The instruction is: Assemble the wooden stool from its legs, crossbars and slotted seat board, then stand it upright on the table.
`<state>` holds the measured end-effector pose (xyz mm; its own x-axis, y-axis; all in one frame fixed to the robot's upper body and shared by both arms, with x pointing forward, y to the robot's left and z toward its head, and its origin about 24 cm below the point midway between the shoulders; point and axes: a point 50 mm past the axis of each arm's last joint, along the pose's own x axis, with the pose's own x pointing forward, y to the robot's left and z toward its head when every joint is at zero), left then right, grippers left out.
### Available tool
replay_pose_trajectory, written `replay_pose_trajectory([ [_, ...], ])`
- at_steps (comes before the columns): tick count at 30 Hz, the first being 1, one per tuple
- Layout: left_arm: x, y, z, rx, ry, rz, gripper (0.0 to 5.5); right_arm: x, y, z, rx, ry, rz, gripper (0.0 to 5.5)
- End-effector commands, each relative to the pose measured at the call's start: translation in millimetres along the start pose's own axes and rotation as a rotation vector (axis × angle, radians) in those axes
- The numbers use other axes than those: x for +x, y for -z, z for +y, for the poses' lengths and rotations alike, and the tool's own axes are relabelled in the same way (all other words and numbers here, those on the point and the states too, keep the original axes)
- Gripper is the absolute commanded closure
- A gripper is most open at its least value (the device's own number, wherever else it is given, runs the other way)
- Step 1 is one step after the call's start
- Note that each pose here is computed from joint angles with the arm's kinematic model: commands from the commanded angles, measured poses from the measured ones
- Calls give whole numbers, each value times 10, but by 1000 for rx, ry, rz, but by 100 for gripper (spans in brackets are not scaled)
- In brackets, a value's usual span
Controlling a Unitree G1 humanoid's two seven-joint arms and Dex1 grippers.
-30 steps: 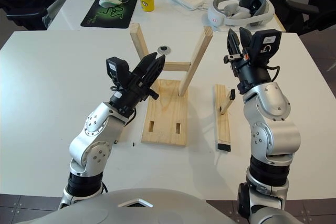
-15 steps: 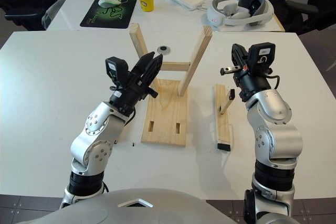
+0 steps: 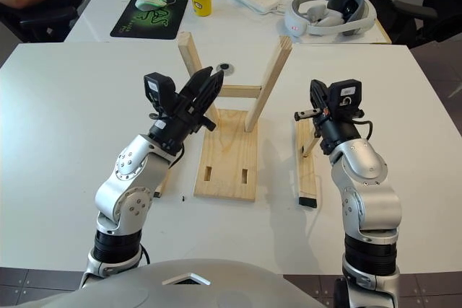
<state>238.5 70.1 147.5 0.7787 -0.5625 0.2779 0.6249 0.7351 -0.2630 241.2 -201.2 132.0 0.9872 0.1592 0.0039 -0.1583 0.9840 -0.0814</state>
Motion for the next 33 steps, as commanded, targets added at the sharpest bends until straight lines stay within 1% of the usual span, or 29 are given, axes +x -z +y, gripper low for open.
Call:
replay_pose_trajectory([
  [1,24,-8,13,5,12,11,415,46,38,-8,-2,19,21,548],
  [2,24,-9,13,5,12,11,415,57,17,-8,-3,20,12,548],
  [4,29,-10,15,5,14,11,415,73,-161,-13,12,29,-95,548],
  [5,28,-8,17,6,14,11,415,65,-313,-10,7,29,-182,548],
  [8,21,-2,23,7,12,11,415,14,-628,24,-23,12,-355,548],
  [13,24,0,9,5,18,11,415,-13,-800,57,-56,-1,-442,548],
  [17,21,-3,5,4,23,12,415,-33,-806,93,-78,-15,-452,548],
  [18,29,-2,-5,3,32,15,415,-43,-562,88,-85,-12,-355,548],
  [19,66,10,-31,-7,69,25,415,-135,-370,68,-92,22,-279,548],
  [20,85,2,-36,-5,86,32,415,-196,150,64,-80,24,-20,548],
  [22,101,-36,-28,4,107,39,415,-467,855,62,-30,47,348,548],
  [23,99,-58,-19,9,111,39,415,-588,1057,60,0,63,461,548],
  [24,103,-66,-17,9,118,41,415,-654,1131,52,18,81,502,548],
  [26,89,-84,9,14,110,43,415,-575,1011,73,35,79,423,548],
  [27,89,-85,17,15,106,43,415,-463,857,73,40,82,322,548],
  [29,94,-81,11,11,102,41,415,-320,622,65,35,84,183,548],
  [30,96,-78,3,9,101,39,415,-279,539,62,29,84,137,548],
  [33,95,-63,-11,4,97,38,415,-203,426,50,1,76,85,548],
])
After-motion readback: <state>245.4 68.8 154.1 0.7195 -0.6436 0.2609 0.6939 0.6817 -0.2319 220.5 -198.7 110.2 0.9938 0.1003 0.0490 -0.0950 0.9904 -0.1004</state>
